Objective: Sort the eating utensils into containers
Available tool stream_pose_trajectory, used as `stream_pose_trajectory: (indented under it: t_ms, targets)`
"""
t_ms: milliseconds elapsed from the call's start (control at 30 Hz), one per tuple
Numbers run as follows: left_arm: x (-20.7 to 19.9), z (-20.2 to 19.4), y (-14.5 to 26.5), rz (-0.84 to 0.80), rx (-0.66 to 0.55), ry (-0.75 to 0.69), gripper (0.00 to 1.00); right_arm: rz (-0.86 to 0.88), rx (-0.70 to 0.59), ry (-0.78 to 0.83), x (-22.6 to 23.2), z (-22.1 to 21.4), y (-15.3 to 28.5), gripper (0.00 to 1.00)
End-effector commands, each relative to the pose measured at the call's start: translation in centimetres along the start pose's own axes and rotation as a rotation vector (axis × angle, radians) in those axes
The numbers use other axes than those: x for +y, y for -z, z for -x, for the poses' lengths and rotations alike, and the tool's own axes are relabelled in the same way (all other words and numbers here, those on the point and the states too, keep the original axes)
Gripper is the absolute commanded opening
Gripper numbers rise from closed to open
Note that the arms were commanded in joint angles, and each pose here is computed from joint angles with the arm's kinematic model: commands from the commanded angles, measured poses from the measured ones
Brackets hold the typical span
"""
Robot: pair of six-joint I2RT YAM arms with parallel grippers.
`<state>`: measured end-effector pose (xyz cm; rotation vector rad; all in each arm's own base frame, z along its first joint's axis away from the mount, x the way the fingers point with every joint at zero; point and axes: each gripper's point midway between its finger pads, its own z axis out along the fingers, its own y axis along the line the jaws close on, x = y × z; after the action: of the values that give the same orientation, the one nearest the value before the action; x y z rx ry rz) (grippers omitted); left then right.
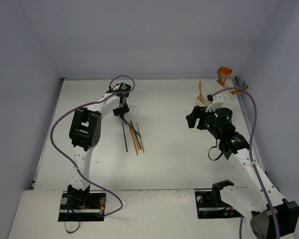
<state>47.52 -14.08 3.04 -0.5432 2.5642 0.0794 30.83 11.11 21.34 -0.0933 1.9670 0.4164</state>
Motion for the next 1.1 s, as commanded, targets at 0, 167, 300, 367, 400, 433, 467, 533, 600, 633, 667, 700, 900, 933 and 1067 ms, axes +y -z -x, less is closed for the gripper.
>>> stream_pose_trajectory:
  t_ms: [0,167,300,367,400,433,467,533,600,633,667,700,900,933,1067]
  targets:
    - [0.8,1.4,0.7,0.024,-0.029,0.015,0.23,0.033,-0.059,0.011,0.9,1.6,0.5,0.68]
    - [2.5,2.6,0.7,0.059,-0.051,0.026,0.07,0.027,-0.077,0.027,0.8,2.2,0.7,0.68]
    - [4.5,5.3,1.2,0.105,-0.115,0.010,0.01,0.036,-0.073,0.029,1.0,2.3,0.6,0.69]
    - [5.6,7.0,1.4,0.125,-0.146,0.003,0.00,0.042,-0.073,0.030,1.1,2.5,0.6,0.68]
    - [6.0,7.6,1.5,0.132,-0.156,-0.001,0.00,0.044,-0.072,0.031,1.2,2.5,0.5,0.68]
    - [6.4,8.4,1.6,0.136,-0.170,-0.007,0.00,0.047,-0.072,0.033,1.3,2.6,0.5,0.68]
    - [6.9,9.5,1.9,0.136,-0.193,-0.015,0.00,0.052,-0.074,0.037,1.4,2.7,0.5,0.69]
    - [7.4,11.4,2.7,0.128,-0.238,-0.032,0.00,0.059,-0.073,0.043,1.6,3.0,0.4,0.69]
    - [7.4,13.1,3.9,0.102,-0.295,-0.065,0.00,0.080,-0.077,0.050,2.1,3.4,0.4,0.69]
    - [7.1,13.7,4.7,0.077,-0.324,-0.081,0.00,0.093,-0.080,0.054,2.4,3.8,0.4,0.69]
    - [6.7,14.6,6.4,0.042,-0.364,-0.103,0.00,0.110,-0.080,0.057,2.8,4.0,0.3,0.69]
    - [6.3,15.0,7.6,0.010,-0.396,-0.122,0.00,0.134,-0.080,0.059,3.4,4.3,0.4,0.69]
    - [1.2,14.3,16.6,-0.326,-0.631,-0.295,0.00,0.246,-0.104,0.059,6.4,7.7,0.1,0.69]
    - [0.1,12.9,18.5,-0.400,-0.661,-0.360,0.00,0.266,-0.120,0.057,7.1,8.9,0.2,0.69]
    - [-3.5,9.5,24.4,-0.622,-0.758,-0.506,0.00,0.335,-0.121,0.027,9.3,11.2,-0.6,0.69]
